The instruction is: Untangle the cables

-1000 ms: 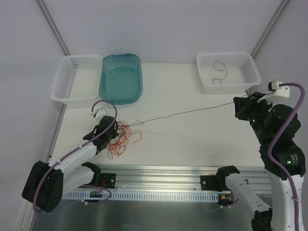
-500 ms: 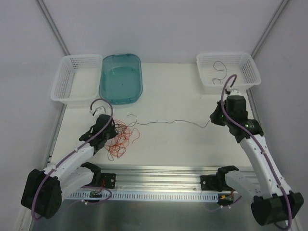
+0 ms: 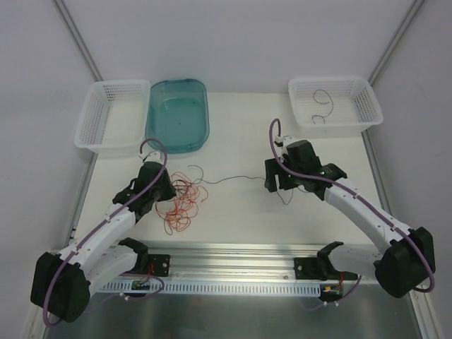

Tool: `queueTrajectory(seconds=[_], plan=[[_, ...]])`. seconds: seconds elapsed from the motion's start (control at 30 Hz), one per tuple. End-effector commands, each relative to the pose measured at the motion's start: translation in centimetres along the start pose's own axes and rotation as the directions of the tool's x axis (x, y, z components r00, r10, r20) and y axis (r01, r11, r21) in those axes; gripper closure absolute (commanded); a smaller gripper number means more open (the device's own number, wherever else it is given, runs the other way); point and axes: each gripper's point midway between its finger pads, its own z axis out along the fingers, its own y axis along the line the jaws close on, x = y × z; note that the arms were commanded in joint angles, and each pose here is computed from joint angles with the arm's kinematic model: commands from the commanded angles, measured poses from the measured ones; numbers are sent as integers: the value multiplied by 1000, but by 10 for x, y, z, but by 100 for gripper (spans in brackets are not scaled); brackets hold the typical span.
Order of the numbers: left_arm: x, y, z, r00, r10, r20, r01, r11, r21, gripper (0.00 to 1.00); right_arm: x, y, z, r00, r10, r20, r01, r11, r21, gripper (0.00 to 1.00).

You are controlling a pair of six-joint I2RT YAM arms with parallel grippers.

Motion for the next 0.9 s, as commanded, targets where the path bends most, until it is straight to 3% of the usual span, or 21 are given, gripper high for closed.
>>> queueTrajectory(seconds=[0.0,0.07,0.23,0.43,0.87], plan=[[-13,-21,-13,999,44,6,-44,996,81,100,-40,36,-14,972,-160,170,178,980,-94,22],[-17,-24,-18,999,49,12,-50,994,94,100,-50,47,-16,952,-217,217,246,962,-115,22],[-23,-36,-29,998,59,16,-61,987,152,100,-54,114,-6,900,-322,295,416,837,-356,22],[-25,-42,-36,998,68,11,-69,982,177,100,-49,168,36,876,-376,300,480,726,-492,22],[-29,-59,-62,998,65,23,-68,957,283,100,-64,220,107,869,-371,328,495,648,-579,23]])
